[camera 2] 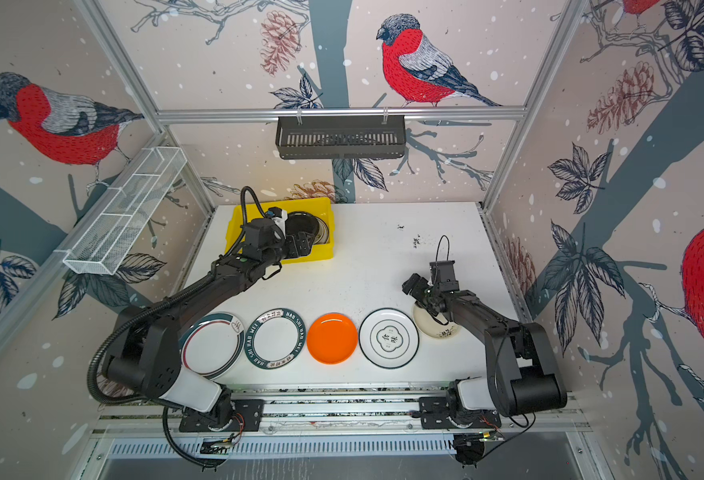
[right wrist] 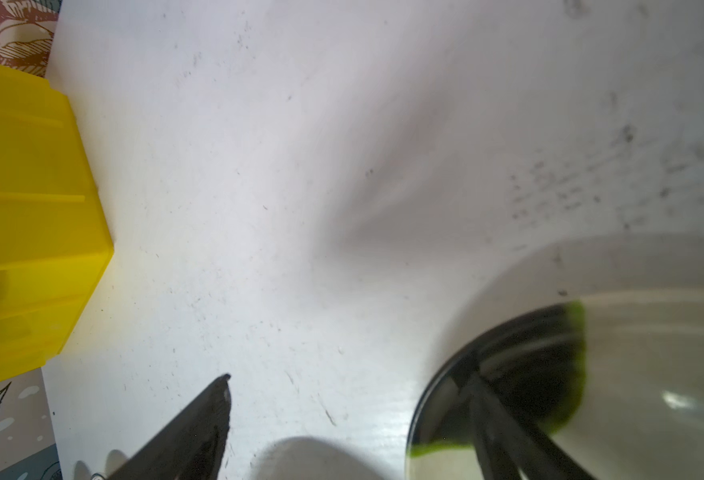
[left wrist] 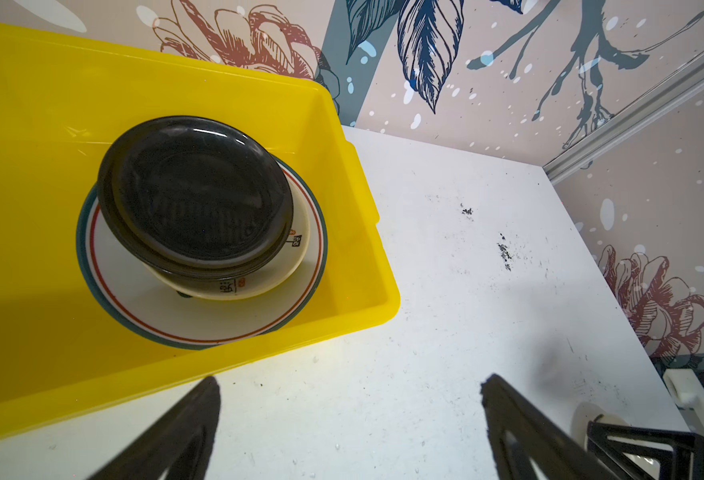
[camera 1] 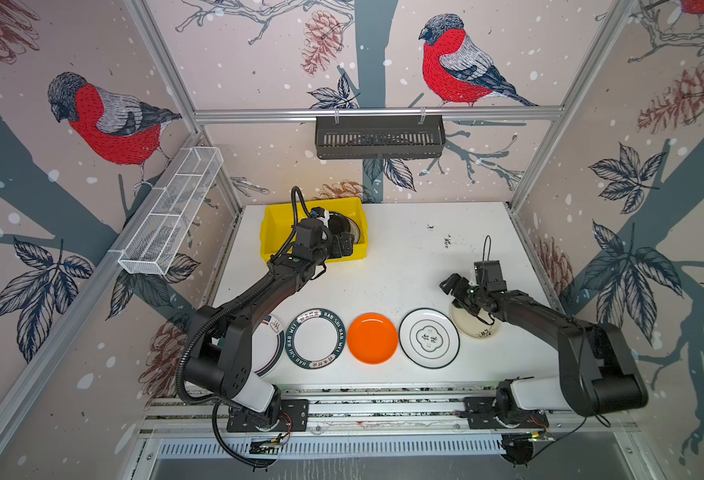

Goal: Place the plates into the plastic bin on the countertop
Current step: 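Lower the right gripper onto the cream flower-print plate rim while the left withdraws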

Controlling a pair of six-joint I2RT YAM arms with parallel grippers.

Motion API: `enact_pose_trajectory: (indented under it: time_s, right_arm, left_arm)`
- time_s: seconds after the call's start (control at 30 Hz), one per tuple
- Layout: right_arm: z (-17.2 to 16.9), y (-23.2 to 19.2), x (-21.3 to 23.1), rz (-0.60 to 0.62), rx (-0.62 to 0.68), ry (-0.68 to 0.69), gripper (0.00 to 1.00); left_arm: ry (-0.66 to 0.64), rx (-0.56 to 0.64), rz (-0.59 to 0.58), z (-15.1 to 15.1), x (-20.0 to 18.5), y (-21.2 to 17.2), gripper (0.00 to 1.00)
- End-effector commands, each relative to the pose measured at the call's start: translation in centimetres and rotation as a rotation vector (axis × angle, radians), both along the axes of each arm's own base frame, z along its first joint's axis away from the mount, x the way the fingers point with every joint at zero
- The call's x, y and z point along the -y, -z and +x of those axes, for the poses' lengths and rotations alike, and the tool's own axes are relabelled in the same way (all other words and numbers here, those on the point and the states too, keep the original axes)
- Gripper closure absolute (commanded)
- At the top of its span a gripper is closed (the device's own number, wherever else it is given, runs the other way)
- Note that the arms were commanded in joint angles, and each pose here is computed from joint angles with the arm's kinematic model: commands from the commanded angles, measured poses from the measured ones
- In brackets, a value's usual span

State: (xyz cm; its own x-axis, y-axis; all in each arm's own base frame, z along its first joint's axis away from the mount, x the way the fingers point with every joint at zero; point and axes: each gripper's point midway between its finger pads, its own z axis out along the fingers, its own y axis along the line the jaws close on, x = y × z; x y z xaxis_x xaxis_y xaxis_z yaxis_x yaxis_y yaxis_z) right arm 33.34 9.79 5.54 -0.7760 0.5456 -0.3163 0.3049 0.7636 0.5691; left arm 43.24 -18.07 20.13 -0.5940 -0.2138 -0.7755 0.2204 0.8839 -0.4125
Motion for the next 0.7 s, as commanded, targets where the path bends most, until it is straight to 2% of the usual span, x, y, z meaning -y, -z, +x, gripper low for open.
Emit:
enact_pose_trajectory:
  time_s: [0.0,0.13,0.33,0.57,0.67]
  right_arm:
    - [1.9,-0.8,-0.5,-0.005,0.051,-0.028,0.11]
    - [3.6,-1.2,-1.4,0.008,0.049,-0.063,0.12]
    - [4.3,-1.7,-1.2,-0.050,0.047,-0.072,0.11]
    - [-0.7,-0.7,2.8,-0.225,-0.033,0.009,0.10]
    - [-3.3,-0.9,4.9,-0.278,-0.054,0.062,0.10]
  left_arm:
    - [-0.013,0.023,-0.003,-0.1,-0.2,-0.7,0.03]
    - [-0.006,0.020,-0.004,-0.6,-0.1,-0.7,0.03]
    - [0.001,0.020,-0.007,-1.3,0.0,-0.7,0.03]
    - [0.055,0.039,-0.023,-1.9,2.2,-1.1,0.03]
    - [0.069,0.092,0.032,-2.6,4.0,-1.7,0.03]
